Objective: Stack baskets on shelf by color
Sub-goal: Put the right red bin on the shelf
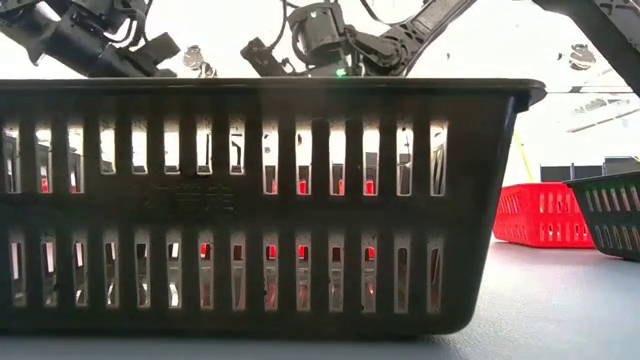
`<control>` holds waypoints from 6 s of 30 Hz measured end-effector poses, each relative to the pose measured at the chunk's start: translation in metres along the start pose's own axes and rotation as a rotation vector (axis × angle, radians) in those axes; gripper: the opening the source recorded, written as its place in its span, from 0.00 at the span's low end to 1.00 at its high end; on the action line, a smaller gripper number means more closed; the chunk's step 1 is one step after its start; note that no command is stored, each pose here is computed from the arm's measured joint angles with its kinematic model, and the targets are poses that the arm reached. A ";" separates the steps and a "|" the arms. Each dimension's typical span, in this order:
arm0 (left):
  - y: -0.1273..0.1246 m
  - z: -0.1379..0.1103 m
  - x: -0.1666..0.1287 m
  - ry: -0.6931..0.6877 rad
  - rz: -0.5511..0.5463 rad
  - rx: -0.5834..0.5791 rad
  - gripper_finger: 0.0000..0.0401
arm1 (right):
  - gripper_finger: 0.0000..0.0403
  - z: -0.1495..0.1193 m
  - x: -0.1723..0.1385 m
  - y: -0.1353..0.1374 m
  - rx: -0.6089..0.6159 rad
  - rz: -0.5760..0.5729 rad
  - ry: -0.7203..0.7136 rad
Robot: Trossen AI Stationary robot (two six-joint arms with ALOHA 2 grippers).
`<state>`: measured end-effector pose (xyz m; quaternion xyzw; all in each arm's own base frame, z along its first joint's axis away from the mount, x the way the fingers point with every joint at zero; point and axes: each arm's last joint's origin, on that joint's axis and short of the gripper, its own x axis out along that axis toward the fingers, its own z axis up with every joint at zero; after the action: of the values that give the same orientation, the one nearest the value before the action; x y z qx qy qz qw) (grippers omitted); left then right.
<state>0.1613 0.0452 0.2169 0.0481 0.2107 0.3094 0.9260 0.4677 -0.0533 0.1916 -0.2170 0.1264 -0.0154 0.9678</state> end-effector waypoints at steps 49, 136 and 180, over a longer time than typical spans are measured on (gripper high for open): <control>0.003 0.004 -0.002 -0.038 0.004 0.037 0.50 | 0.37 0.033 -0.030 -0.005 0.121 -0.090 0.091; -0.039 0.044 -0.094 0.057 -0.262 -0.103 0.50 | 0.36 0.036 0.035 0.038 0.036 0.257 -0.019; -0.041 0.042 -0.078 0.145 -0.064 -0.116 0.50 | 0.36 0.082 -0.048 0.047 -0.061 0.514 0.464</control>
<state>0.1460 -0.0323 0.2743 -0.0348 0.2606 0.2939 0.9190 0.4407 0.0274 0.2552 -0.1976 0.3939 0.1837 0.8787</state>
